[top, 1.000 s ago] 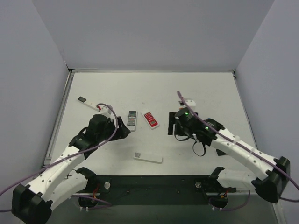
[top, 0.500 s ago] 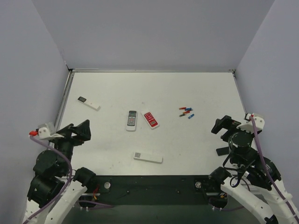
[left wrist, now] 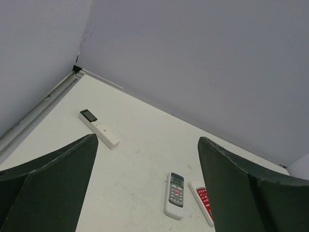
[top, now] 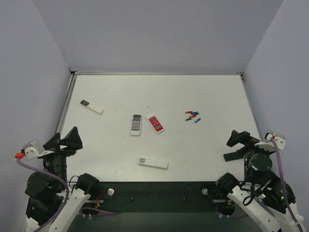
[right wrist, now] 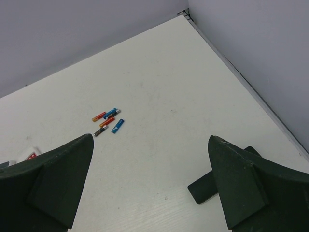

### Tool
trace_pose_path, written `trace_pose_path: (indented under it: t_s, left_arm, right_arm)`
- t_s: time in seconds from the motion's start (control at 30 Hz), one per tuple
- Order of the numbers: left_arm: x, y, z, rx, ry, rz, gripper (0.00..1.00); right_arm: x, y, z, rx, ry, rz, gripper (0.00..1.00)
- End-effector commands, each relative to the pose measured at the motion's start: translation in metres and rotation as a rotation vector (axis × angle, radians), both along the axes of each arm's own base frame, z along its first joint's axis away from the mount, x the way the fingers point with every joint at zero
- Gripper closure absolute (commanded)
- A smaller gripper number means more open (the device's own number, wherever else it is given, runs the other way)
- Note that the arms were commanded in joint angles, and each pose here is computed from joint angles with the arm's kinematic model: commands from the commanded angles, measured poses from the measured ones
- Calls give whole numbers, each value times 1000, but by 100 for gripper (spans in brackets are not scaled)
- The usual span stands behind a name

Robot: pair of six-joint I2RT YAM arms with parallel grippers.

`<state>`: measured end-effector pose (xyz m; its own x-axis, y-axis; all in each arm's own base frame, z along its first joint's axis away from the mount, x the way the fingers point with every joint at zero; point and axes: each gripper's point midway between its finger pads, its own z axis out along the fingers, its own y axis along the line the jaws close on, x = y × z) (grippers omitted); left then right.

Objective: Load the batteries into the remote control

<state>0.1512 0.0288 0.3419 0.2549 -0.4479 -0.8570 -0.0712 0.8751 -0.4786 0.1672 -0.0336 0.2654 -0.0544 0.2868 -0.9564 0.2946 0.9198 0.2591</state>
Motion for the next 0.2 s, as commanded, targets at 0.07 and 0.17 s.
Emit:
trace_pose_path:
  t_s: [0.07,0.17]
  left_arm:
    - [2,3,4,-3,-26,27,4]
    - [5,2,0,-6,-21,25,4]
  right_arm:
    - [3,-4,5,32,-44,-48,0]
    - [7,4,10,34,-59,-2,0]
